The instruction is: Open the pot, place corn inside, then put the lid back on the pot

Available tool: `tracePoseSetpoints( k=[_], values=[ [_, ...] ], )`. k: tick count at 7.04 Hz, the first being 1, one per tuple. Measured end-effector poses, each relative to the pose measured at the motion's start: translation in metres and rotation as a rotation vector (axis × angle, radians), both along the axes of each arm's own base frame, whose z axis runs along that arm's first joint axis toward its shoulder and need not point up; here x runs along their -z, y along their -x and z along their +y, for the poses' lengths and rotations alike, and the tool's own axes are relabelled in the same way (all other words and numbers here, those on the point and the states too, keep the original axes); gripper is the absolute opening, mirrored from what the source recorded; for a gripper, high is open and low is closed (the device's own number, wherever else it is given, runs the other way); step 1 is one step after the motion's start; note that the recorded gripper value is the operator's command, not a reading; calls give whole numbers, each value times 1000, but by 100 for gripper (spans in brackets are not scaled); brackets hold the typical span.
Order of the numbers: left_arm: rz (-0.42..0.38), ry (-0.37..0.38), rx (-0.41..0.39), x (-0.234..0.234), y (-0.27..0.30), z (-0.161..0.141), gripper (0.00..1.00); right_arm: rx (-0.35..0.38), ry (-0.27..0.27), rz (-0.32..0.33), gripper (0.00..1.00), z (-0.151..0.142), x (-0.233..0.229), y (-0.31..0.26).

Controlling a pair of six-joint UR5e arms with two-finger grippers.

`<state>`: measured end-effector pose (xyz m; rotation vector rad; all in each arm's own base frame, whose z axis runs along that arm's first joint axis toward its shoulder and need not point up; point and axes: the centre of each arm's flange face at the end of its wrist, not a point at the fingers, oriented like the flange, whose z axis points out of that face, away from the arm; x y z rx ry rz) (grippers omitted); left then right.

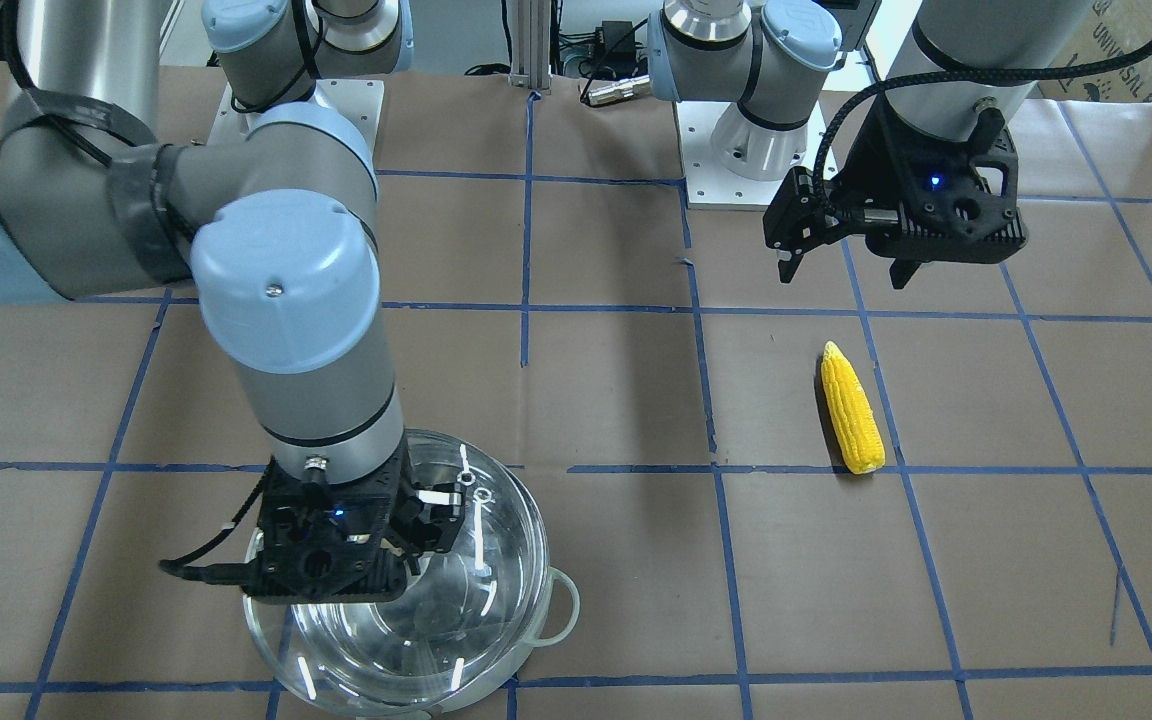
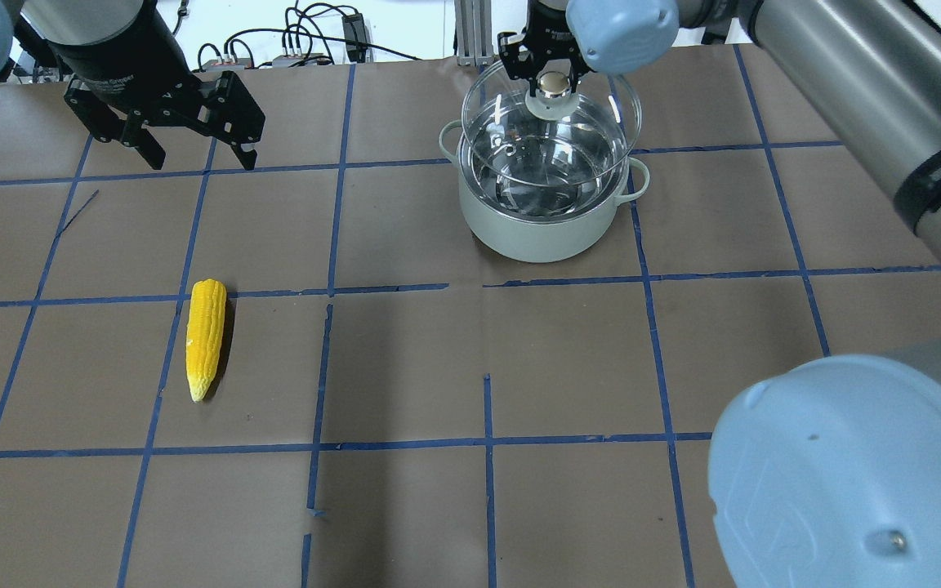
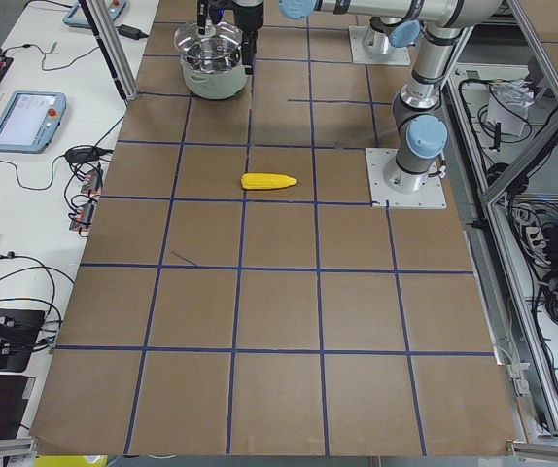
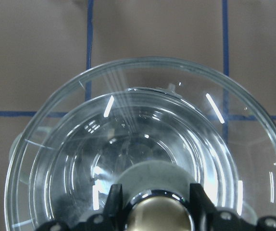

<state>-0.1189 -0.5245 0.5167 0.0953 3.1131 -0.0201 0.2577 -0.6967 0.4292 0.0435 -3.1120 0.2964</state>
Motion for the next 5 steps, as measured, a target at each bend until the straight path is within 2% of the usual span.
tracePoseSetpoints(
  k=[1, 2, 3, 4, 5],
  values=[
    [-7, 1, 2, 0, 0, 0, 100, 17, -33, -8, 17, -9, -43, 34],
    [-9, 2, 0, 1, 0, -1, 100, 39, -80, -30, 17, -4, -90, 66],
    [-3, 5, -2, 1, 1, -2, 100, 52, -131, -40, 17, 24, -143, 85],
    [7, 9, -3, 4, 3, -5, 100, 60, -164, -43, 17, 65, -190, 94],
    [11, 11, -3, 6, 3, -8, 100, 66, -183, -45, 16, 96, -217, 98]
  ],
)
